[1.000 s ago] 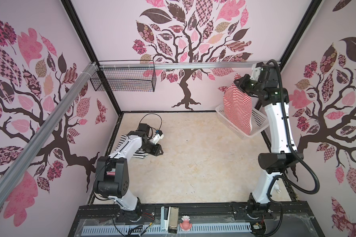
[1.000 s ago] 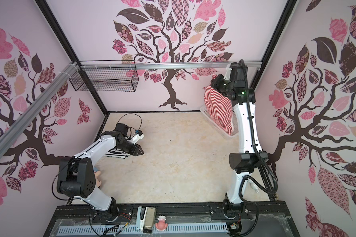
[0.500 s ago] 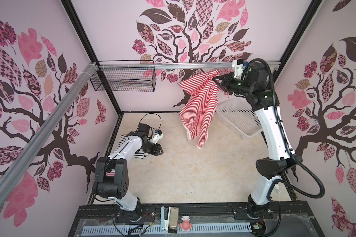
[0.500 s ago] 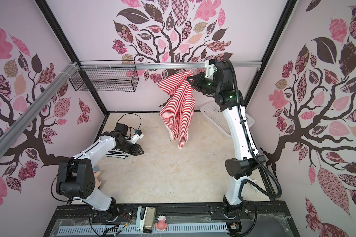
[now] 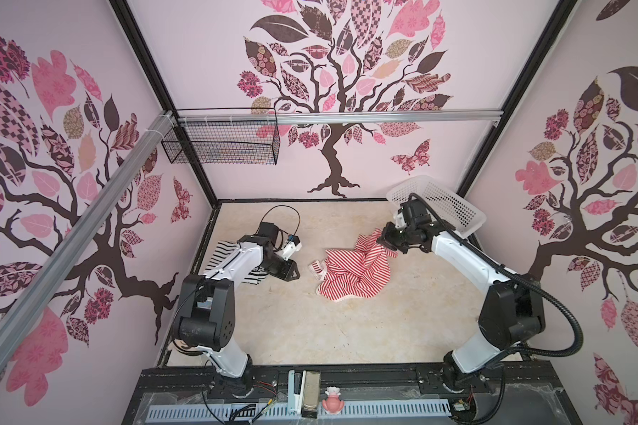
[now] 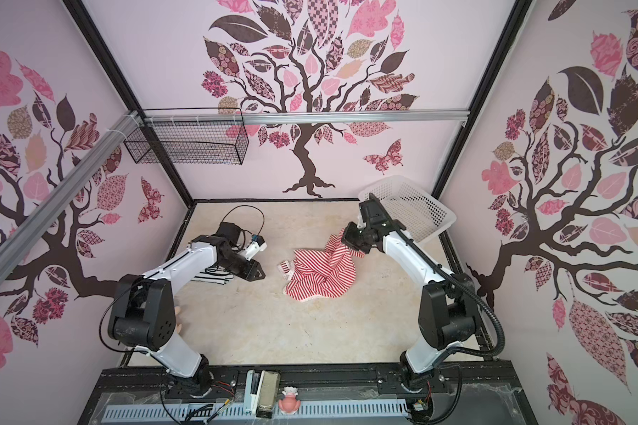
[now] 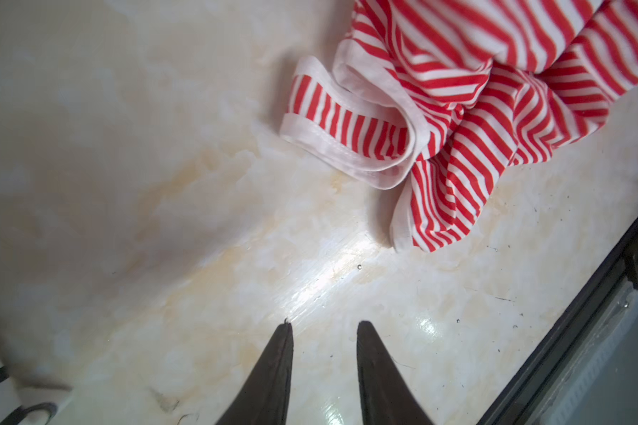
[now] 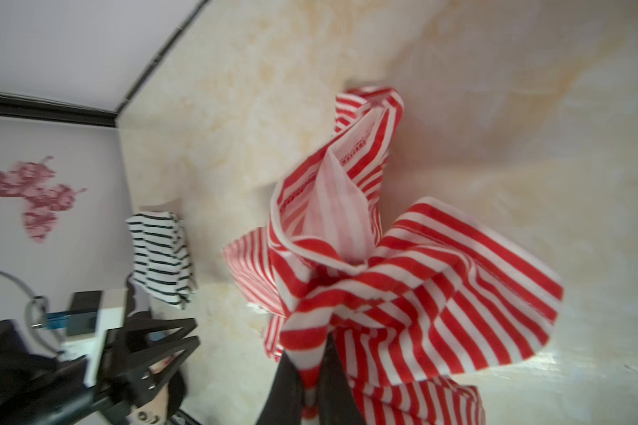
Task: Fold and stack the tank tops
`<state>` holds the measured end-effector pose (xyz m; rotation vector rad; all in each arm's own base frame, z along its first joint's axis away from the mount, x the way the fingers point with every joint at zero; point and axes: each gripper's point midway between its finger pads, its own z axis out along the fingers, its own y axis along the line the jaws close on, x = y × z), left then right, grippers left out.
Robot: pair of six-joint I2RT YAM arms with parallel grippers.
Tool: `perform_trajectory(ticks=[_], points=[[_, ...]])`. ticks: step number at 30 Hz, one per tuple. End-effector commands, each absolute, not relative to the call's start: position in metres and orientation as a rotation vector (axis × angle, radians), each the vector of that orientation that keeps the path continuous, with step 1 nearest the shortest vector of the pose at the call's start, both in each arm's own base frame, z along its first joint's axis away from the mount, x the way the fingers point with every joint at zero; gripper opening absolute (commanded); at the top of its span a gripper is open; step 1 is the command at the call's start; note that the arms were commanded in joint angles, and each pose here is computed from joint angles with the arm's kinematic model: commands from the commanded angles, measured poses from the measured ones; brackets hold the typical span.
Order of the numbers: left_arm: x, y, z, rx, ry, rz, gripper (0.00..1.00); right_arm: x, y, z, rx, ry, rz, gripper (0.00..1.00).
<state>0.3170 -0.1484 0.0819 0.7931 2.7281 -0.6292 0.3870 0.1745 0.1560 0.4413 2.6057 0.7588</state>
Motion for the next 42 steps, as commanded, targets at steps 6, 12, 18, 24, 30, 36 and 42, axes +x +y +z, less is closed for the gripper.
perform_trajectory(ticks=[6, 12, 18, 24, 30, 36, 42], points=[[0.331, -0.221, 0.072, 1.097, 2.653, -0.541, 0.34, 0.347, 0.131, 0.159, 0.423, 2.546, 0.497, 0.12], [0.353, -0.226, 0.059, 1.119, 2.673, -0.415, 0.35, 0.315, 0.122, 0.142, 0.452, 2.575, 0.505, 0.27], [0.359, -0.217, 0.064, 1.121, 2.621, -0.315, 0.38, 0.300, 0.122, 0.131, 0.459, 2.591, 0.534, 0.34], [0.353, -0.220, 0.071, 1.136, 2.556, -0.357, 0.65, 0.295, 0.123, 0.123, 0.471, 2.601, 0.556, 0.35], [0.346, -0.228, 0.067, 1.217, 2.548, -0.428, 0.67, 0.296, 0.124, 0.125, 0.467, 2.596, 0.563, 0.36], [0.349, -0.231, 0.057, 1.261, 2.556, -0.436, 0.63, 0.298, 0.125, 0.130, 0.466, 2.582, 0.571, 0.36], [0.352, -0.231, 0.052, 1.283, 2.554, -0.421, 0.56, 0.294, 0.125, 0.131, 0.465, 2.580, 0.583, 0.35]])
